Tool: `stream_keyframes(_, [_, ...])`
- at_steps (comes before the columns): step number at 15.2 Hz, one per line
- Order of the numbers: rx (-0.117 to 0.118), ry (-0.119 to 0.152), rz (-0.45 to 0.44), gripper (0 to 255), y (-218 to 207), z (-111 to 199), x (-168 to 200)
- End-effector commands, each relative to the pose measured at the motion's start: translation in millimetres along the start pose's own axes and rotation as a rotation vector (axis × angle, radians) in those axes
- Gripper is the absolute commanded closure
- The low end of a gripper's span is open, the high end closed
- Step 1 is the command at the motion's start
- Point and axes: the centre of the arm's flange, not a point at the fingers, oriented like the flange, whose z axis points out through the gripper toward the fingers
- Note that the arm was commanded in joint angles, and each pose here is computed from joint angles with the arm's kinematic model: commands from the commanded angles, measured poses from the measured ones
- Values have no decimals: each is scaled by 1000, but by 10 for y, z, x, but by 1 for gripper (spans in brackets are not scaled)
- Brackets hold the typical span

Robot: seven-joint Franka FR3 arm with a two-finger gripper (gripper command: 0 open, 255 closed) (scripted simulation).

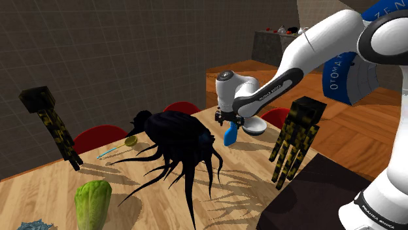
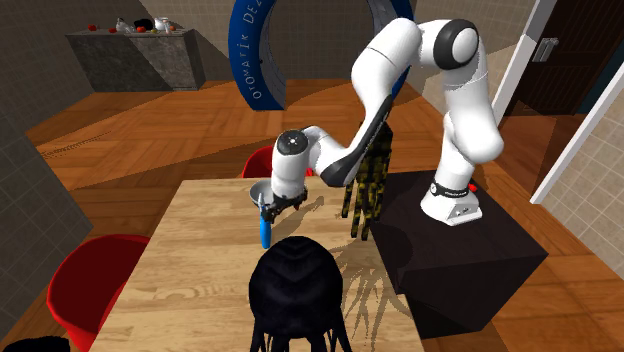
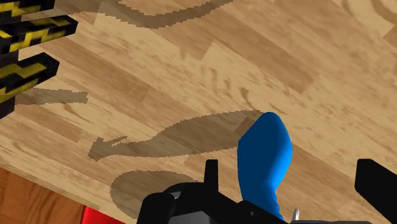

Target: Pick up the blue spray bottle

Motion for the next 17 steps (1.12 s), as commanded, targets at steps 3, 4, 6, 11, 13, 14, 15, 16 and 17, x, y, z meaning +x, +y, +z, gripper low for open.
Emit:
stream_keyframes(3, [-43, 26, 101, 0, -276, 471, 134])
stream_keyframes(4, [-54, 32, 125, 0, -338, 587, 172])
stream_keyframes(6, [-75, 43, 174, 0, -455, 822, 255])
stream_keyframes(11, [-118, 67, 274, 0, -668, 1308, 450])
stream_keyframes(13, [-118, 67, 274, 0, -674, 1409, 418])
stream_keyframes(14, [-118, 67, 274, 0, -677, 1459, 401])
stream_keyframes(15, [-118, 67, 274, 0, -679, 1509, 385])
stream_keyframes(16, [-118, 67, 274, 0, -682, 1559, 369])
stream_keyframes(17, [-118, 67, 274, 0, -685, 1610, 353])
